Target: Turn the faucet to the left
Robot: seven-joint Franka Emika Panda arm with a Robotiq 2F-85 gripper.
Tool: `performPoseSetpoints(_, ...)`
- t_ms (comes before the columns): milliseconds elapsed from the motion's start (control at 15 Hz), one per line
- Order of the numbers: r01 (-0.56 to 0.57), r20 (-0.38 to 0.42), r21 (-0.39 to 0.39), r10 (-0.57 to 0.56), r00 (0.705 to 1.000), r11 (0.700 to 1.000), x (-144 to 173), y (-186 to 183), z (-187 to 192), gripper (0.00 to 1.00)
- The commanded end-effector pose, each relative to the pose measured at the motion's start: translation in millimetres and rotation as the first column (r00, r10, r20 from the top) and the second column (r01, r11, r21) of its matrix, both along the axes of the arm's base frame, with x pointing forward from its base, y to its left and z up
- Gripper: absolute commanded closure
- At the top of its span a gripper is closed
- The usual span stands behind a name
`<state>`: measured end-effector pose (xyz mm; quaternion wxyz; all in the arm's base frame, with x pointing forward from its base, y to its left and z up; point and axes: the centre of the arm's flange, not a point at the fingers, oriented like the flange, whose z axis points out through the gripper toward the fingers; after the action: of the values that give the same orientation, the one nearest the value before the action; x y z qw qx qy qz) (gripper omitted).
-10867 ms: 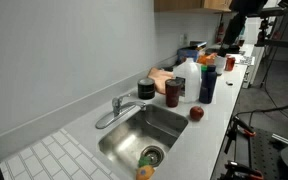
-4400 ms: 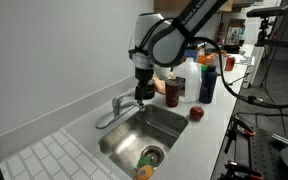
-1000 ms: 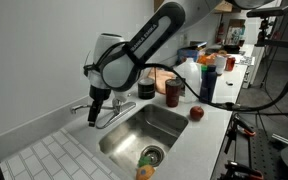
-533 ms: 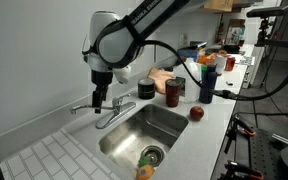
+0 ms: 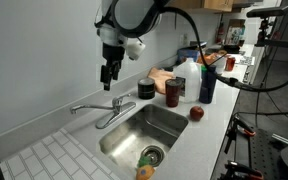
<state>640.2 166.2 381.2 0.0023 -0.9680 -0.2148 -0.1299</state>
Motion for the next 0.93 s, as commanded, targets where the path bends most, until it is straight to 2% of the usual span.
performPoseSetpoints(0, 0.109, 0.028, -0.015, -0.109, 0.994, 0.994, -54, -8, 34, 0.0)
performPoseSetpoints(467, 0.26, 0.073, -0.02, -0.258, 0.963, 0.965, -111, -4, 69, 0.0)
performPoseSetpoints(867, 0.324, 0.126, -0.015, -0.32, 0.939, 0.946, -138, 1, 87, 0.0)
